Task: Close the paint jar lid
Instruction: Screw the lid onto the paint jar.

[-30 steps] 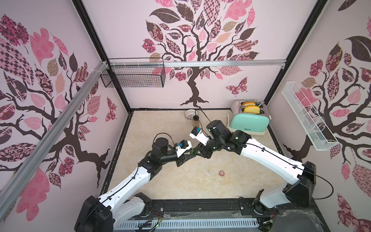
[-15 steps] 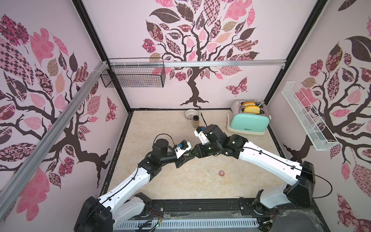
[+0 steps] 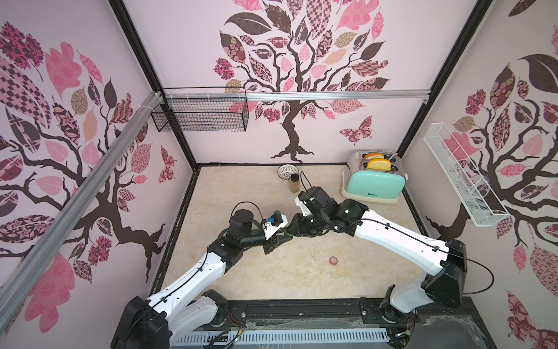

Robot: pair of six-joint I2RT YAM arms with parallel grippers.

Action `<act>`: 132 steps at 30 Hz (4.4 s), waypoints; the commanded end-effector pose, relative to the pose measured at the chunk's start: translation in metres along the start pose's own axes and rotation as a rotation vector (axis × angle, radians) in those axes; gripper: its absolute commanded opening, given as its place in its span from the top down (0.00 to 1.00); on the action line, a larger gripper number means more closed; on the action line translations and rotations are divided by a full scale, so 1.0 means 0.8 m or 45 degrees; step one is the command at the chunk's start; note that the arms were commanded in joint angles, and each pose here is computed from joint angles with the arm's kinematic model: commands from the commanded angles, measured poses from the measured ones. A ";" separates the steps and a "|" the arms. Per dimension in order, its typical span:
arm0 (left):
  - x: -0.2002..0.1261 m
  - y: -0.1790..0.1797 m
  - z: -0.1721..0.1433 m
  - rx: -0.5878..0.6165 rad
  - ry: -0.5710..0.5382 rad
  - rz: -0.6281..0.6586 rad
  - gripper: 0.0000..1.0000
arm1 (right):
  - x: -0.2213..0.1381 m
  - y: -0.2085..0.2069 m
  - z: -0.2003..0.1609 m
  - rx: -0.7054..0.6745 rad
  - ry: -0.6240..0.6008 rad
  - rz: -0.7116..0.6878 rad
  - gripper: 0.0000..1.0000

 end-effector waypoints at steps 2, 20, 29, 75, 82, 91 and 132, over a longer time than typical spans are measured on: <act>-0.010 0.017 0.055 0.163 -0.176 0.075 0.83 | -0.013 0.022 -0.024 -0.103 0.084 0.034 0.65; -0.003 0.001 0.048 0.139 -0.161 -0.037 0.83 | -0.110 0.012 0.043 -0.970 -0.433 0.027 0.04; -0.001 -0.011 0.044 0.129 -0.143 -0.127 0.83 | -0.091 0.024 -0.003 -1.468 -0.301 0.289 0.06; -0.001 -0.015 0.046 0.126 -0.147 -0.162 0.83 | -0.056 0.012 -0.009 -1.867 -0.017 0.303 0.49; -0.001 -0.015 0.046 0.126 -0.146 -0.160 0.83 | -0.053 0.010 -0.006 -1.857 -0.008 0.301 0.57; -0.002 -0.015 0.047 0.133 -0.150 -0.156 0.83 | -0.049 0.003 -0.004 -1.846 0.016 0.288 0.61; -0.005 -0.005 0.049 0.173 -0.141 -0.075 0.83 | 0.022 0.034 -0.005 -0.329 -0.030 0.129 0.86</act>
Point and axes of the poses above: each gripper's point midway between its finger pads, its own x axis out along the fingers, its own y axis along the line the jaws close on, z = x × y, the point moved 1 cm from there along -x, back along the fingers, and after that the axes turned 12 degrees about x, right-handed, at the moved point
